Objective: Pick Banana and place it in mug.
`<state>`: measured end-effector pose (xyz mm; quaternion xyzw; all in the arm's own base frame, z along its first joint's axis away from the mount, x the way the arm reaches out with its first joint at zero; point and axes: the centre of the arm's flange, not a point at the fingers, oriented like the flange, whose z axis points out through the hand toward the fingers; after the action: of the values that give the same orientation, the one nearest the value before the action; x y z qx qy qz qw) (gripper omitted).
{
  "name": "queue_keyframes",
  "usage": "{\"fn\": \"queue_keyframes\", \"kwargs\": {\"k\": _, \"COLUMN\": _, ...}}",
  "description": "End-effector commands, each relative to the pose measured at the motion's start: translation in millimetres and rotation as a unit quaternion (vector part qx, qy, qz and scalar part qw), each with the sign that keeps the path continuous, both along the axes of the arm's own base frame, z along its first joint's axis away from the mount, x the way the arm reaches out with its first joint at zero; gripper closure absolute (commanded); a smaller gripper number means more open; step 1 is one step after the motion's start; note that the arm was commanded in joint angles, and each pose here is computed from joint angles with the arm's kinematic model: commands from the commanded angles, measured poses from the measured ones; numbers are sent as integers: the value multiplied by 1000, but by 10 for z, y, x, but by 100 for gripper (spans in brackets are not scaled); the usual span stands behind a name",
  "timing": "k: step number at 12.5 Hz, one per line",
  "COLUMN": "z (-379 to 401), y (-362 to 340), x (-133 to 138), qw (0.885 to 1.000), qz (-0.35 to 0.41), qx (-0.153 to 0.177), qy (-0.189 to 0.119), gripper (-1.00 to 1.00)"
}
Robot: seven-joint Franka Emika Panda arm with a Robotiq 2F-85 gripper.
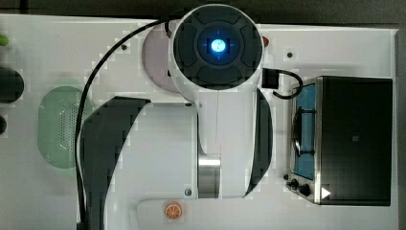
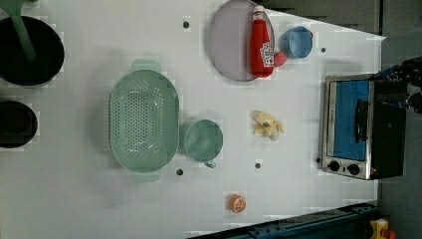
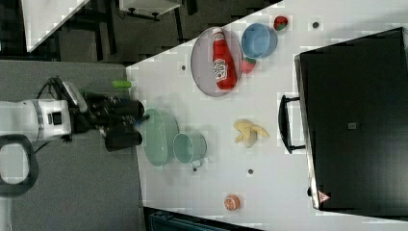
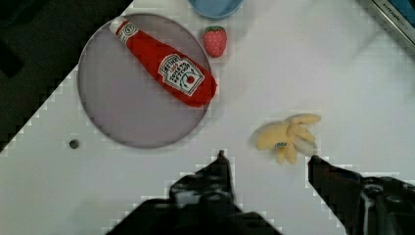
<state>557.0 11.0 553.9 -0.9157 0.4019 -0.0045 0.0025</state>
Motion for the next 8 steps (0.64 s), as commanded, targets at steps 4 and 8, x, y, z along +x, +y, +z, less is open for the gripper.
{"fn": "queue_keyframes", "kwargs": {"k": 4, "z": 563, "y": -300, "x": -1179, "qw": 998, "qz": -38, "qx": 4, "qy": 47, "gripper": -100}}
{"fn": "queue_keyframes", "kwargs": {"k": 8, "z": -75, "y": -294, "x": -999, "qw": 997, "qz": -36, "qx": 4, "qy": 65, "gripper": -100}}
